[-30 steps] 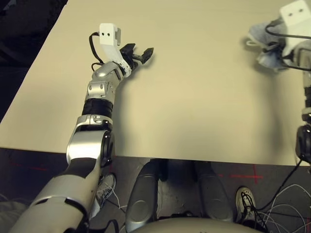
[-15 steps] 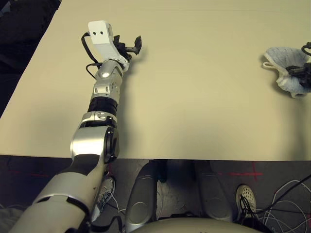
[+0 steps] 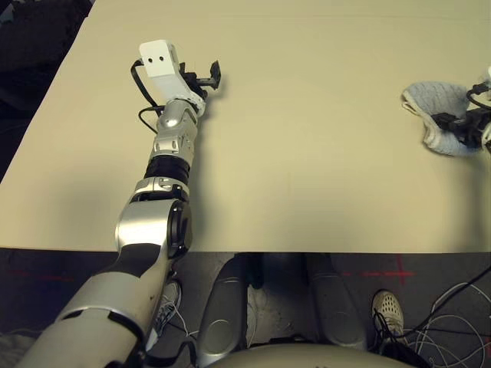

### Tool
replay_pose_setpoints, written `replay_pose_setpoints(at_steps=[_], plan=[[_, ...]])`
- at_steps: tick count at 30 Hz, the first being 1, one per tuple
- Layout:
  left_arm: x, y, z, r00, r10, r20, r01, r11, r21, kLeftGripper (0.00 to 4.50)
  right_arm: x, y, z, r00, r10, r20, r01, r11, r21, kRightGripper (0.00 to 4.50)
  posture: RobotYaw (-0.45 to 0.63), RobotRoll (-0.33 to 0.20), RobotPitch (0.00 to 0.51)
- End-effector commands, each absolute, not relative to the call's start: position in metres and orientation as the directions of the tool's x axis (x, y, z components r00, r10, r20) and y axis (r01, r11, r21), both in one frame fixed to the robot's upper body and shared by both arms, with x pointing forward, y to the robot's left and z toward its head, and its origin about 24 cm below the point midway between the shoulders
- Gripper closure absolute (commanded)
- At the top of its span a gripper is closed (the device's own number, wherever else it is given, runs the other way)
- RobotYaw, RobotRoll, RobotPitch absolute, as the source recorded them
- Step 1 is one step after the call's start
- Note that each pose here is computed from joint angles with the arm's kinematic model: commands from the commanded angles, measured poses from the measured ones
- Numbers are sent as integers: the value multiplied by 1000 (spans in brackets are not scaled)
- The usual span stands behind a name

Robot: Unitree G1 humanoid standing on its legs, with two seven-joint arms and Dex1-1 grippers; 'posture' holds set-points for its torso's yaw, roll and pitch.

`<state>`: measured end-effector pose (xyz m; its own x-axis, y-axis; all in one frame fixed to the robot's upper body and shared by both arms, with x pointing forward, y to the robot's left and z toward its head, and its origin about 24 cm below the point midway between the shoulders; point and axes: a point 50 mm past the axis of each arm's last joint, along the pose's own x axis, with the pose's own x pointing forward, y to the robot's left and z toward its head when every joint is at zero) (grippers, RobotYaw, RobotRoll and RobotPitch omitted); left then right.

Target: Wipe the water off the table with a rag.

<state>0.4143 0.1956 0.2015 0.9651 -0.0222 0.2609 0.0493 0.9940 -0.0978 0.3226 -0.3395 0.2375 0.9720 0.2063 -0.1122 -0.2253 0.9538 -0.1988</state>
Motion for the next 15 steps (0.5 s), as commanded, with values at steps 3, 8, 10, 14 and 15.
replay_pose_setpoints(at_steps=[3, 8, 10, 14, 15], plan=[[413, 200, 192, 971, -4, 241, 31, 994, -108, 0, 323, -365, 256, 981, 48, 190, -14, 984, -176, 23, -80, 0, 326], [414, 194, 193, 968, -6, 252, 33, 994, -105, 0, 325, -382, 234, 952, -50, 303, 101, 983, -155, 23, -97, 0, 335], [414, 192, 192, 967, -6, 255, 33, 994, -102, 0, 325, -385, 225, 949, -70, 308, 123, 980, -156, 23, -97, 0, 333], [414, 191, 190, 966, 0, 258, 26, 995, -96, 0, 326, -388, 214, 951, -98, 294, 142, 981, -132, 23, -104, 0, 320], [414, 191, 190, 967, -1, 257, 26, 995, -94, 0, 326, -389, 213, 950, -104, 294, 146, 981, -126, 23, -104, 0, 317]])
